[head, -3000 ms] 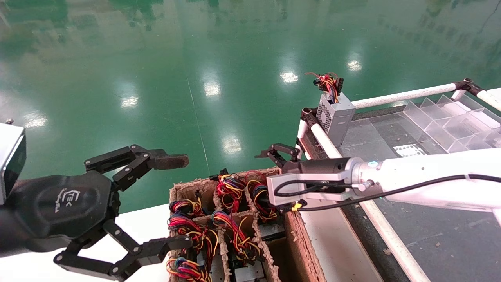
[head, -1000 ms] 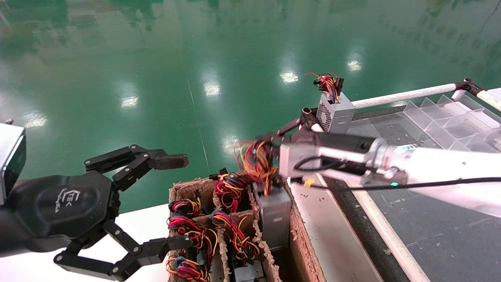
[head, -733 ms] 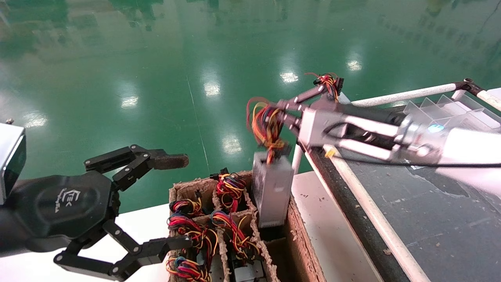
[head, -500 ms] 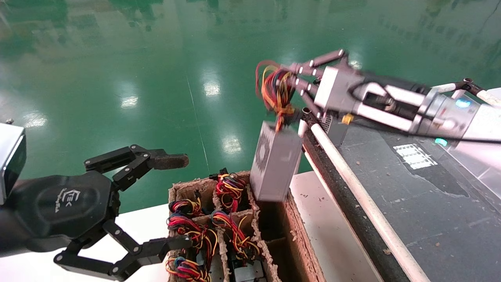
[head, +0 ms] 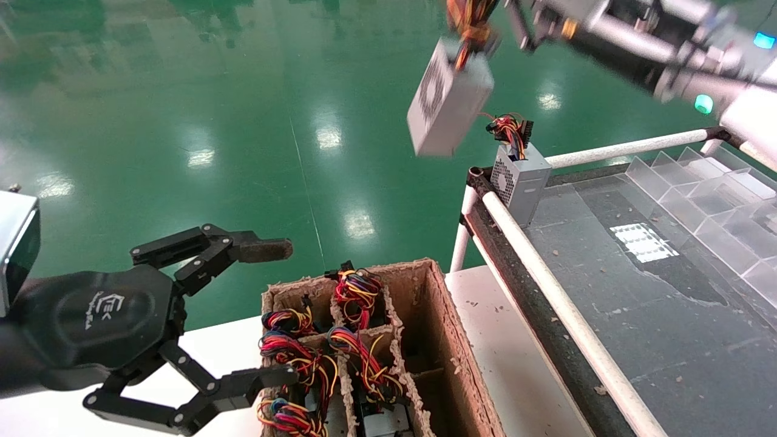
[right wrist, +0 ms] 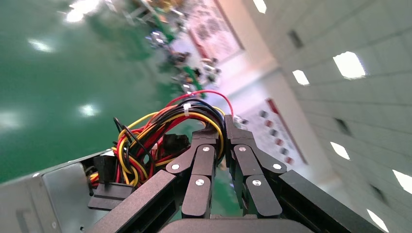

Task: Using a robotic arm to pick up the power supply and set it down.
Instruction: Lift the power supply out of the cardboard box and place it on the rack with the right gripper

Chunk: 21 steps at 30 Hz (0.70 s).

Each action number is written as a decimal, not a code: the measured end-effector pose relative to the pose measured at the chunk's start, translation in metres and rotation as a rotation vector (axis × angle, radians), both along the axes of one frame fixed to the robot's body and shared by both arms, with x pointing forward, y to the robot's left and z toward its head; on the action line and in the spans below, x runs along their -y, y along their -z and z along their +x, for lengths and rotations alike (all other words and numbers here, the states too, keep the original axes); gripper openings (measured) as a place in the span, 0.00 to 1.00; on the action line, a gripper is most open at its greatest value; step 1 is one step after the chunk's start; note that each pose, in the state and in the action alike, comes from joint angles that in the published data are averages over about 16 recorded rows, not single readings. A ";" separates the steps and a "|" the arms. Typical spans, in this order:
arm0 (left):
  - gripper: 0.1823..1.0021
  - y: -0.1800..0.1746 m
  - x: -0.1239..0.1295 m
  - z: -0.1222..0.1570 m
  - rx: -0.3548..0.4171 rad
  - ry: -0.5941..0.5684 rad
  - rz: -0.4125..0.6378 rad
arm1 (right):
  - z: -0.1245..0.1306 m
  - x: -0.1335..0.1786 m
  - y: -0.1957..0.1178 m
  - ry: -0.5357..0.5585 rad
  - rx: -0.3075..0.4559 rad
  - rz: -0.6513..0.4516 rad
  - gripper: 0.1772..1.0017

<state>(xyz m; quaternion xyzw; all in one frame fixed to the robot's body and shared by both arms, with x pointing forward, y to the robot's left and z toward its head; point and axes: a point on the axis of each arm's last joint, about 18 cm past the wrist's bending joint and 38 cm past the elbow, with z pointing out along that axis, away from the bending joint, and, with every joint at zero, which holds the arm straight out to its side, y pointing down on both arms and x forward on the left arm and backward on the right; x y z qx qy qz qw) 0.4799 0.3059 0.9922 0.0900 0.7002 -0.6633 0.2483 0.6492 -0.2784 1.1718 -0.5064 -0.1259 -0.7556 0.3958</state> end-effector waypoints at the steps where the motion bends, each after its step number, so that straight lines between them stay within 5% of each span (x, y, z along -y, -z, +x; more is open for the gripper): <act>1: 1.00 0.000 0.000 0.000 0.000 0.000 0.000 | 0.001 0.005 -0.006 0.012 0.010 0.013 0.05; 11: 1.00 0.000 0.000 0.000 0.000 0.000 0.000 | 0.012 0.072 -0.041 0.169 0.059 0.127 0.04; 21: 1.00 0.000 0.000 0.000 0.000 0.000 0.000 | 0.032 0.141 -0.020 0.346 -0.006 0.188 0.04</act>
